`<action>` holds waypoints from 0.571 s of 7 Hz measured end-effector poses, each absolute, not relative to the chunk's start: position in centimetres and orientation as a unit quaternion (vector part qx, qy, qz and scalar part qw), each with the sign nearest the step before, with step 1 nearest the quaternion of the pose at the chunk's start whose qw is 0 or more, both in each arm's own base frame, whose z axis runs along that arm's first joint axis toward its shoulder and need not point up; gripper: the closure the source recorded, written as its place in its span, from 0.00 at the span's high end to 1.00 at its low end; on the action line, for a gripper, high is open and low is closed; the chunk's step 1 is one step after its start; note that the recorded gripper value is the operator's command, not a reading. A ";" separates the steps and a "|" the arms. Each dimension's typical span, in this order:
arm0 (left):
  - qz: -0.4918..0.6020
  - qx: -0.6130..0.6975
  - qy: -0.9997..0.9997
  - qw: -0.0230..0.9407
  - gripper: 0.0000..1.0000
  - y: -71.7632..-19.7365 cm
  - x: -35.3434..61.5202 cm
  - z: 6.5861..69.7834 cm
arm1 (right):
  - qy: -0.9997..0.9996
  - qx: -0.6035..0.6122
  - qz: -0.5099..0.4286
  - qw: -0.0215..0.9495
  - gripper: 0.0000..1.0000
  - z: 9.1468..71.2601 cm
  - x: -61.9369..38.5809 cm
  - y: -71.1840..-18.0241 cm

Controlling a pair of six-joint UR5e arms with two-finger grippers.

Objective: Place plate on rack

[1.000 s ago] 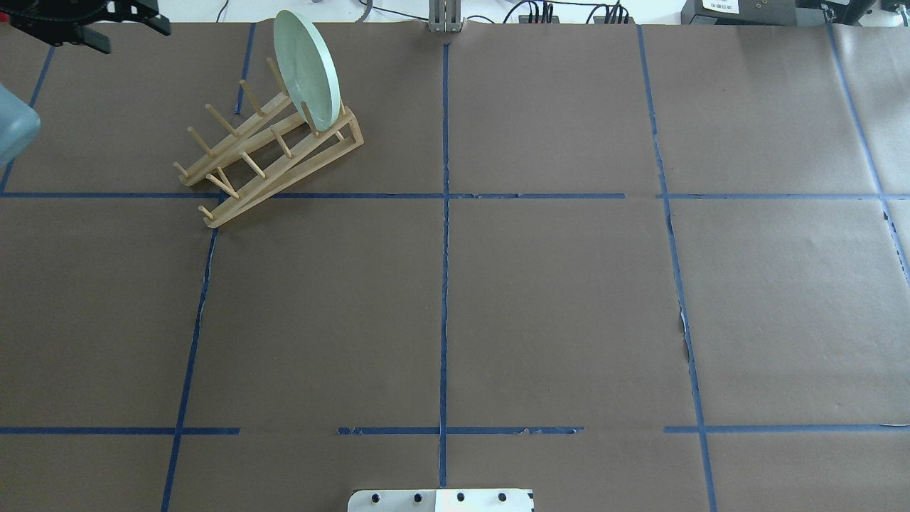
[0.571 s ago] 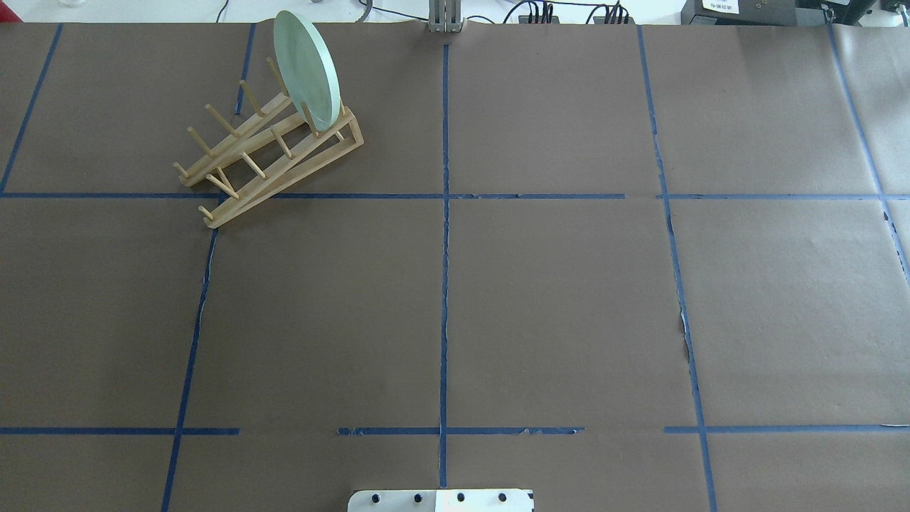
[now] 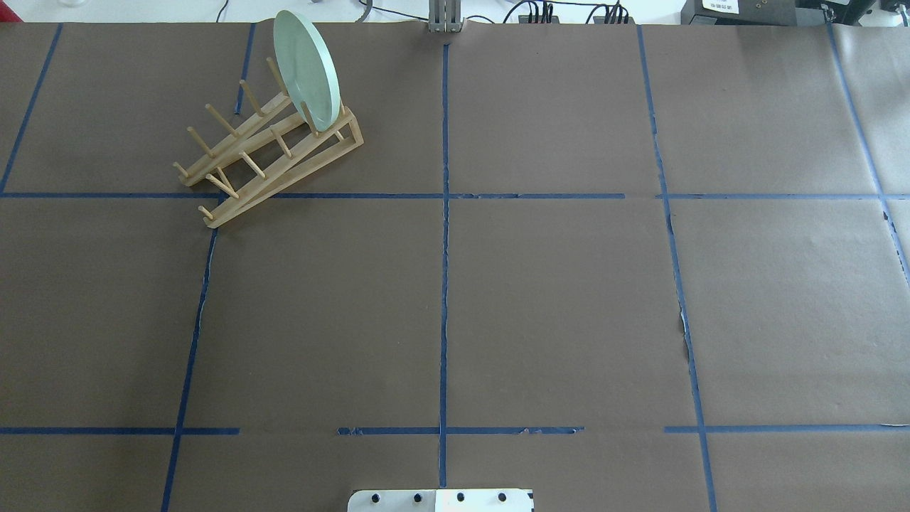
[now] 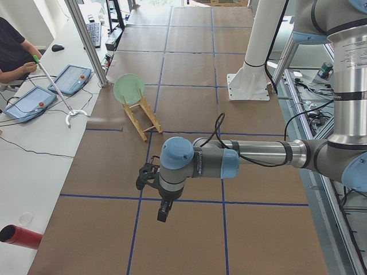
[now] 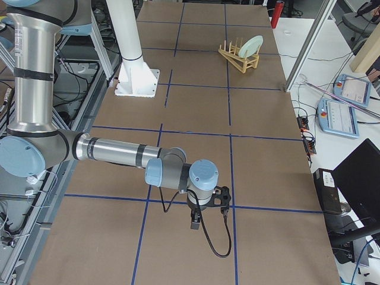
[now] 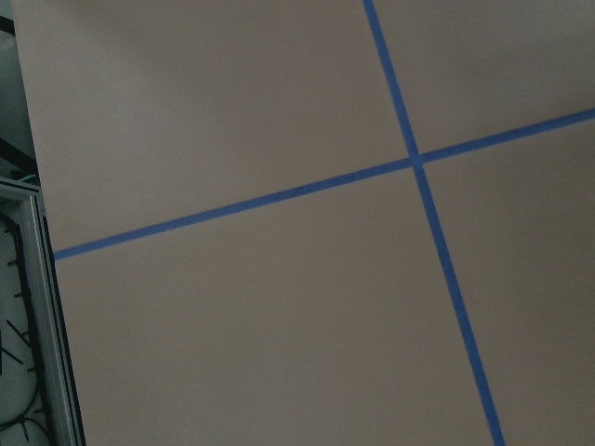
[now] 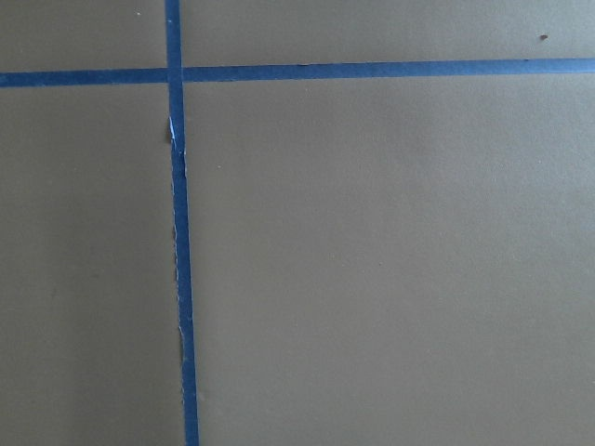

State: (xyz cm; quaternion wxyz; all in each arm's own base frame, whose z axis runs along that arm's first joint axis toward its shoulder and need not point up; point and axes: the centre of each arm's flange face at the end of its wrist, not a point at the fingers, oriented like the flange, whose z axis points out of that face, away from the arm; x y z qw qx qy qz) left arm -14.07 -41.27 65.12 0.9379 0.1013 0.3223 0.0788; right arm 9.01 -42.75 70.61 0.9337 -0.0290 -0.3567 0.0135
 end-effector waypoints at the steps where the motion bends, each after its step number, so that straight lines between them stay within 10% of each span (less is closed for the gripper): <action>1: 0.059 0.090 0.337 0.935 1.00 -40.5 -14.0 65.5 | -0.357 -0.029 0.013 0.934 1.00 70.6 9.0 -42.7; 4: 0.036 0.073 0.377 0.923 1.00 -41.6 -10.7 63.5 | -0.357 -0.029 0.014 0.934 1.00 70.6 9.0 -42.7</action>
